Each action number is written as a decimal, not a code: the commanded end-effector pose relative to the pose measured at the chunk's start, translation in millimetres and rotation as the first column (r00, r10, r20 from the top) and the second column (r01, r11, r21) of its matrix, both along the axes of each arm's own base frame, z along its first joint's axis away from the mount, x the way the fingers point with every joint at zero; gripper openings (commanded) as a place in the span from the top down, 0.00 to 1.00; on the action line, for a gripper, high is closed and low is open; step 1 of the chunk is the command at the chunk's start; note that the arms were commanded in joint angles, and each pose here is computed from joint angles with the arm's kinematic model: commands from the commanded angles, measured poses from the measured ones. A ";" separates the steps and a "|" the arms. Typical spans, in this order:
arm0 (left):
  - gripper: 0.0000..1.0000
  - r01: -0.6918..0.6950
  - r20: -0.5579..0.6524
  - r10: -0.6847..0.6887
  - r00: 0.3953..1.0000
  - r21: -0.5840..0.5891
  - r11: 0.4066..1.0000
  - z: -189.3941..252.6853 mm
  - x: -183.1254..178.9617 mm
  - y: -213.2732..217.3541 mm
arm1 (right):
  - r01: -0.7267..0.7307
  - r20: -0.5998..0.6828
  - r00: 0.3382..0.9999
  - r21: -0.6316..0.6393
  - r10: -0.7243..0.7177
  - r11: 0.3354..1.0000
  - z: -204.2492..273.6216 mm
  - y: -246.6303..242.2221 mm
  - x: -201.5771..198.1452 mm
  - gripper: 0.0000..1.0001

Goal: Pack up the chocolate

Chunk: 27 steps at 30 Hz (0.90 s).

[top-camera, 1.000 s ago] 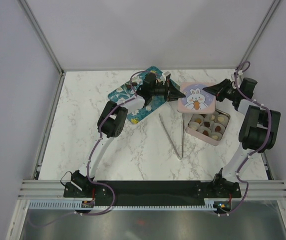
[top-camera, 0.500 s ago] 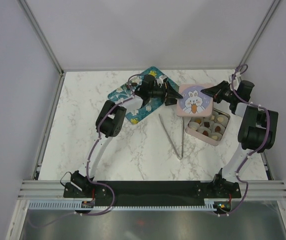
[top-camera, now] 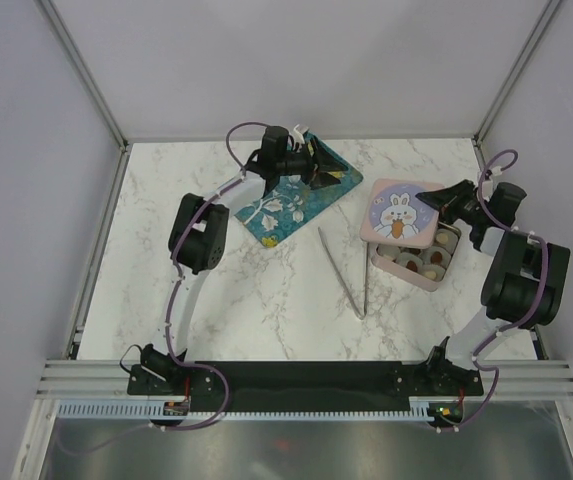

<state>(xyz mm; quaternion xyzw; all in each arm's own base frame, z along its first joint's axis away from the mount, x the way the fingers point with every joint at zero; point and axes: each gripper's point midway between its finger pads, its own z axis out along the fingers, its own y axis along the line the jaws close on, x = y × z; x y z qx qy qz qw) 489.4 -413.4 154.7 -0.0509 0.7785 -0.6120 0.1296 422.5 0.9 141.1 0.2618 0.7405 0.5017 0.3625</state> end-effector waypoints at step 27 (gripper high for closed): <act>0.45 0.188 0.096 -0.198 0.975 0.110 0.976 -16.1 -76.5 -72.7 | 0.095 -0.034 0.995 -0.017 -0.095 0.995 -16.1 -33.8 -43.5 1.00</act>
